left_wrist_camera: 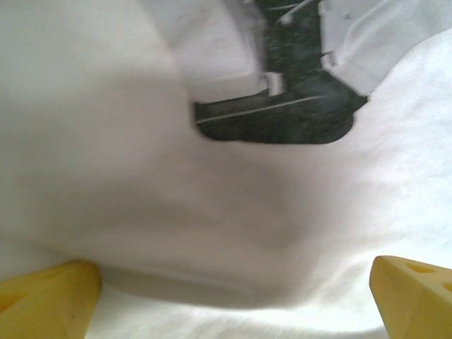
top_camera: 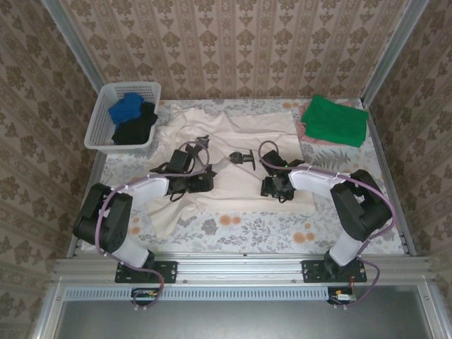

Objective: Fold and stack the t-shirts

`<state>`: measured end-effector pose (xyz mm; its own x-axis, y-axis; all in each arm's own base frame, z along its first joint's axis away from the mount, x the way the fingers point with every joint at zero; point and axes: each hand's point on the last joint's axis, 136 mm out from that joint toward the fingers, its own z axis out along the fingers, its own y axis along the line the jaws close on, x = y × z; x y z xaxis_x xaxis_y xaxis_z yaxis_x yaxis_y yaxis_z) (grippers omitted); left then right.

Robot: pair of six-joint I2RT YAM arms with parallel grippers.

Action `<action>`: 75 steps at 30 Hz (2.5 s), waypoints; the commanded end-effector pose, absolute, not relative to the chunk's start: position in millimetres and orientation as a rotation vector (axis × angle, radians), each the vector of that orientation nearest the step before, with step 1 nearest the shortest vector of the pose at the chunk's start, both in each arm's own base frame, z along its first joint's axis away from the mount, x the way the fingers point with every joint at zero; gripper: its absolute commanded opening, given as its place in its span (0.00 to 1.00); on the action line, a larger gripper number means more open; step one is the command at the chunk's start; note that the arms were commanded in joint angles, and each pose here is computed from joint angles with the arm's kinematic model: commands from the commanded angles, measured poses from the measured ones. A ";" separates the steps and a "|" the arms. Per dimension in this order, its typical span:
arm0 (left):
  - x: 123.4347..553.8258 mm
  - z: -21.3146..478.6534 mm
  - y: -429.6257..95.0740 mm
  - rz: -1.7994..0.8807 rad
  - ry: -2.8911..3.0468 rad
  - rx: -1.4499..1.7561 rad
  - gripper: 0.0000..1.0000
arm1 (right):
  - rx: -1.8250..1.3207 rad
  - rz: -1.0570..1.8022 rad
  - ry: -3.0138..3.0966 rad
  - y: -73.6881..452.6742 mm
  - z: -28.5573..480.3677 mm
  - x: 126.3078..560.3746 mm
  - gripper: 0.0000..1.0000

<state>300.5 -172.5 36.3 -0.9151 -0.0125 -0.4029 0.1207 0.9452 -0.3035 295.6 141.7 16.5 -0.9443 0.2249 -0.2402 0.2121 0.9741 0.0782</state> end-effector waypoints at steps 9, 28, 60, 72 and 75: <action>278.8 105.7 -88.9 -0.301 2.487 -0.105 1.00 | 0.483 0.011 2.919 80.1 26.3 277.6 0.66; 285.3 60.9 -51.3 -0.317 2.590 -0.338 0.91 | -1.450 0.719 2.009 429.2 83.2 163.0 0.52; 291.5 96.2 -32.8 -0.392 2.477 -0.346 0.92 | -1.530 0.616 1.886 431.1 124.8 179.5 0.00; 278.5 96.9 -68.5 -0.422 2.518 -0.147 0.92 | -1.187 0.778 2.239 395.0 118.4 245.2 0.52; 257.5 88.7 -86.7 -0.393 2.569 -0.097 0.92 | -0.912 0.718 2.345 349.0 137.5 263.9 0.59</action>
<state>277.0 -76.6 92.8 -0.8337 -0.1971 -0.5158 -0.0143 0.9415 -0.3367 262.1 380.4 100.3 -0.5211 -0.5755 -0.6303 -0.8274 0.5219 0.2075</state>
